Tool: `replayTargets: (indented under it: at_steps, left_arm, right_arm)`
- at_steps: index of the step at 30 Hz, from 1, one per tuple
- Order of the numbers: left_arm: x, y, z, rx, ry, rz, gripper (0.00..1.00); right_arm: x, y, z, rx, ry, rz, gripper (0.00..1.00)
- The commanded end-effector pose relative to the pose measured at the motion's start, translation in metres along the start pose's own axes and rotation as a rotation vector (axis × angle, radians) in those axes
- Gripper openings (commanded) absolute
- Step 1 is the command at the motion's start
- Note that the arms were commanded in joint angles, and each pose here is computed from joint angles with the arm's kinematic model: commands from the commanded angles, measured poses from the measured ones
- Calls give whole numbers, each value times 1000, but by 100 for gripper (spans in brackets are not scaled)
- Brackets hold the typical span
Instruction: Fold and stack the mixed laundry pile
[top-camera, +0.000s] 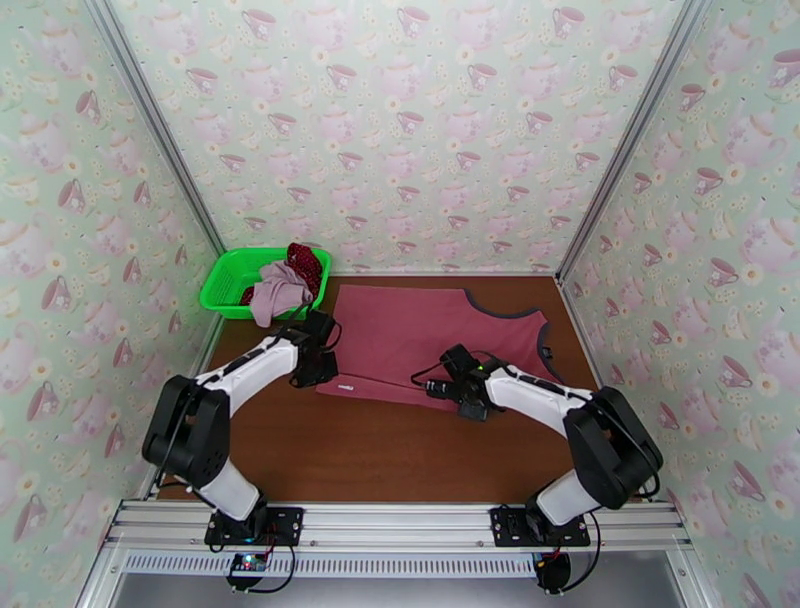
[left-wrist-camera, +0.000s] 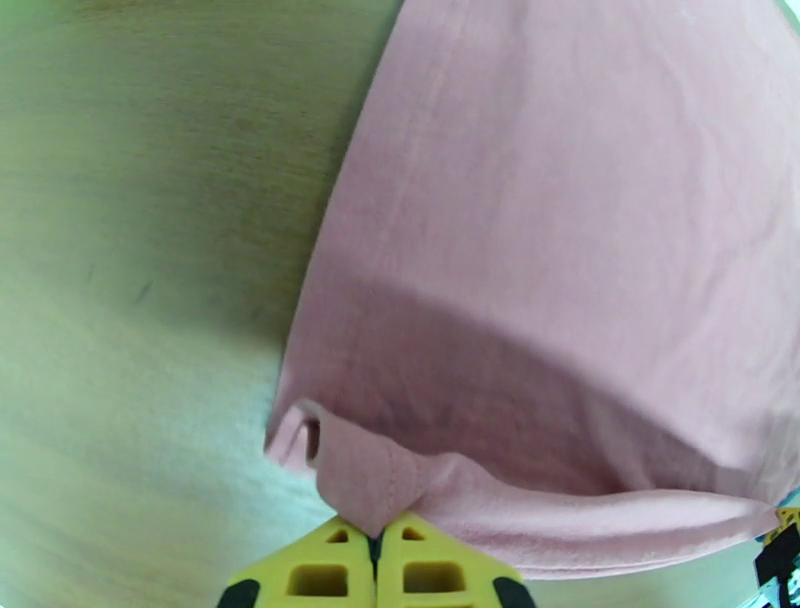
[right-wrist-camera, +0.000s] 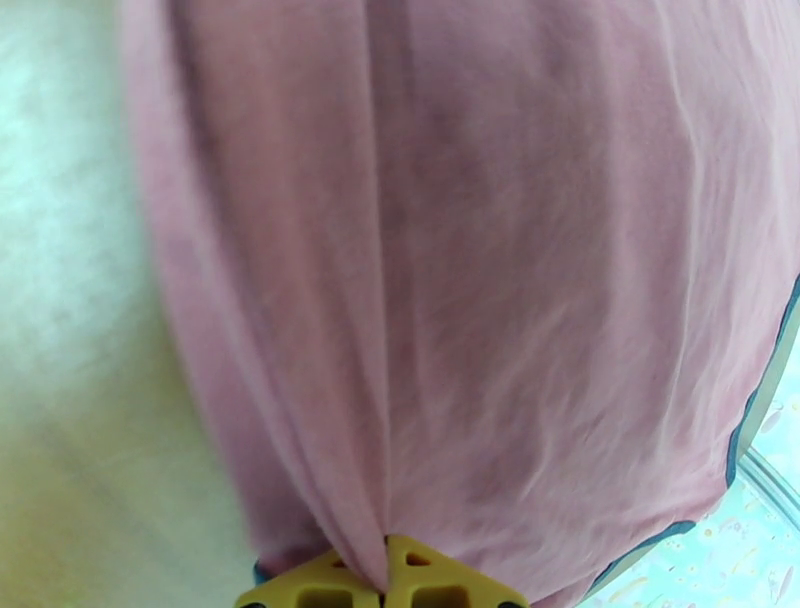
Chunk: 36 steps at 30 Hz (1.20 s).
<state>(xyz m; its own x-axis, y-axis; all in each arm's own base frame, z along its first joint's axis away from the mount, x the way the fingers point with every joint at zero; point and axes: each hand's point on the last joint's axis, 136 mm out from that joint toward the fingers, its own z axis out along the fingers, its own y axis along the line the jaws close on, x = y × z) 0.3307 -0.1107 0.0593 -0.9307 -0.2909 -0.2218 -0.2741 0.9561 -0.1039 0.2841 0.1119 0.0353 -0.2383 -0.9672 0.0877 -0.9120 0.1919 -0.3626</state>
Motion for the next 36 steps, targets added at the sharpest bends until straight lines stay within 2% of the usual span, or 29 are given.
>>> replayTargets:
  at_steps: [1, 13, 15, 19, 24, 27, 33, 35, 36]
  left_arm:
    - [-10, 4, 7, -24, 7, 6, 0]
    - [-28, 6, 27, -50, 9, -26, 0]
    - [-31, 4, 29, -47, 5, -31, 11]
    - [-41, 0, 25, -31, -20, -44, 35]
    - [-50, -2, 4, -3, -86, -57, 59]
    - [-50, 1, -12, 10, -121, -63, 61]
    - [-34, 4, -26, 54, -135, -70, 64]
    - [-27, 2, -27, 78, -132, -63, 56]
    - [-21, 0, -27, 88, -124, -56, 43]
  right_arm:
    - [-4, -21, 2, 48, 2, 5, 0]
    - [-10, -31, 16, 55, 12, 14, 0]
    - [-11, -34, 18, 62, 13, 29, 0]
    - [-12, -44, 16, 91, 0, 93, 23]
    - [-16, -63, 0, 143, -55, 213, 42]
    - [-18, -74, -11, 176, -105, 314, 47]
    - [-13, -85, -15, 229, -133, 479, 50]
    - [-9, -86, -17, 233, -130, 529, 49]
    - [-7, -84, -21, 226, -132, 561, 48]
